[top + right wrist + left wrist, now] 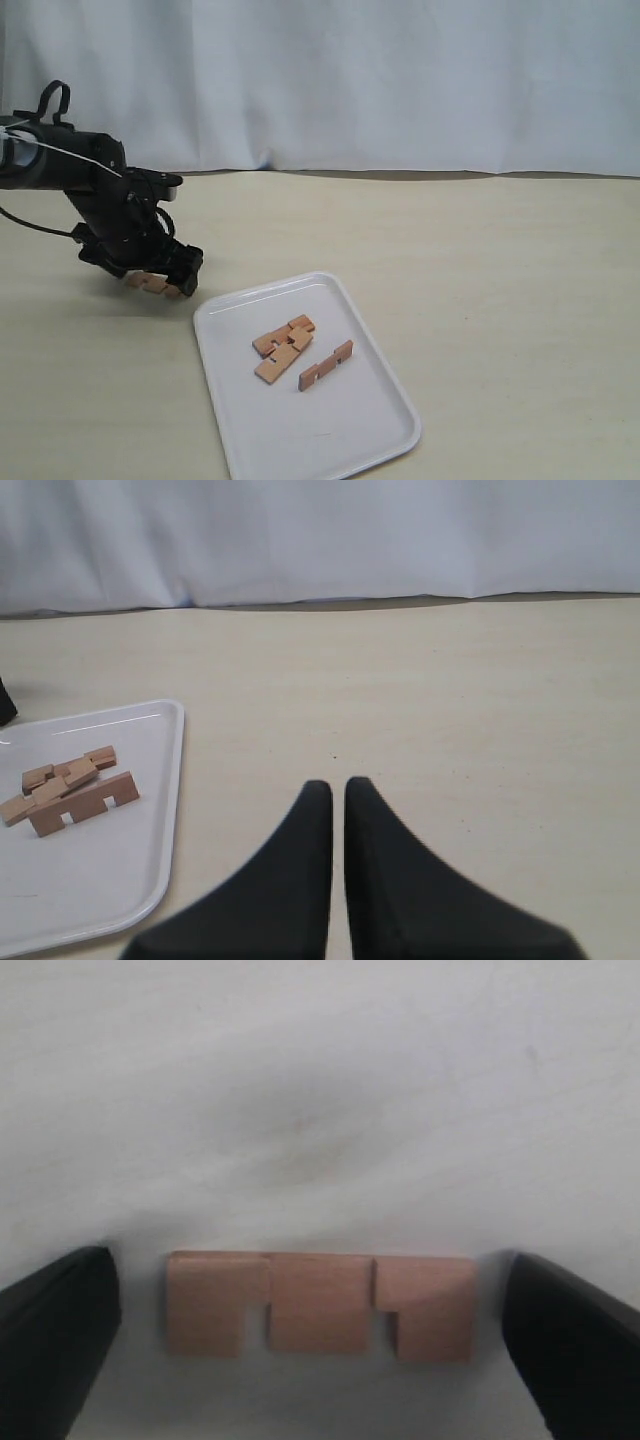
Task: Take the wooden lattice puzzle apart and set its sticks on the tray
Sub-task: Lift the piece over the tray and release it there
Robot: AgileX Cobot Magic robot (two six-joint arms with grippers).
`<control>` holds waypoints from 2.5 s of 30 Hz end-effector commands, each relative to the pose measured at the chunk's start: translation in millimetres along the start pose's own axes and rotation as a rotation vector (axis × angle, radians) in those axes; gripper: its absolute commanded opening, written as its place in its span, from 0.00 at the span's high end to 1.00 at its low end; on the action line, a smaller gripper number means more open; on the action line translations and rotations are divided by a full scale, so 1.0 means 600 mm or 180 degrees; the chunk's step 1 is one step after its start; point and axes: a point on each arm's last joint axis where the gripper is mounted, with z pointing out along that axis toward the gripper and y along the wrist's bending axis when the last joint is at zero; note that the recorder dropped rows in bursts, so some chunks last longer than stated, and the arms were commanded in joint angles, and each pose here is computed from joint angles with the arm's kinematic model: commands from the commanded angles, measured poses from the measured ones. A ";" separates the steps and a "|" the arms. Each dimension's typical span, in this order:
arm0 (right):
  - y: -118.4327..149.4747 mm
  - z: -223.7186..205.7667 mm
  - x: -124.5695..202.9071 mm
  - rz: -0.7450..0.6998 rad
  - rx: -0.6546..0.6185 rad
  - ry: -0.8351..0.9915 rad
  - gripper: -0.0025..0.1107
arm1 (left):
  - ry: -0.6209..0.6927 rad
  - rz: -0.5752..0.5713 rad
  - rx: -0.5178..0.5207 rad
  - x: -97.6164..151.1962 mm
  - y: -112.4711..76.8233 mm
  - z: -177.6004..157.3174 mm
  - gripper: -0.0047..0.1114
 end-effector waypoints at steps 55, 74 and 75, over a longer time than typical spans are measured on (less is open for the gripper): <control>0.000 0.000 0.000 -0.0004 -0.0009 -0.0025 0.94 | -0.0180 0.1060 0.0447 0.014 -0.318 -0.105 0.32; 0.000 0.000 0.000 -0.0004 -0.0009 -0.0025 0.94 | 0.0281 0.0894 -0.0170 0.040 -0.242 -0.204 0.96; 0.000 0.000 0.000 -0.0004 -0.0009 -0.0025 0.94 | 0.0285 0.0859 -0.0182 0.045 -0.232 -0.210 0.96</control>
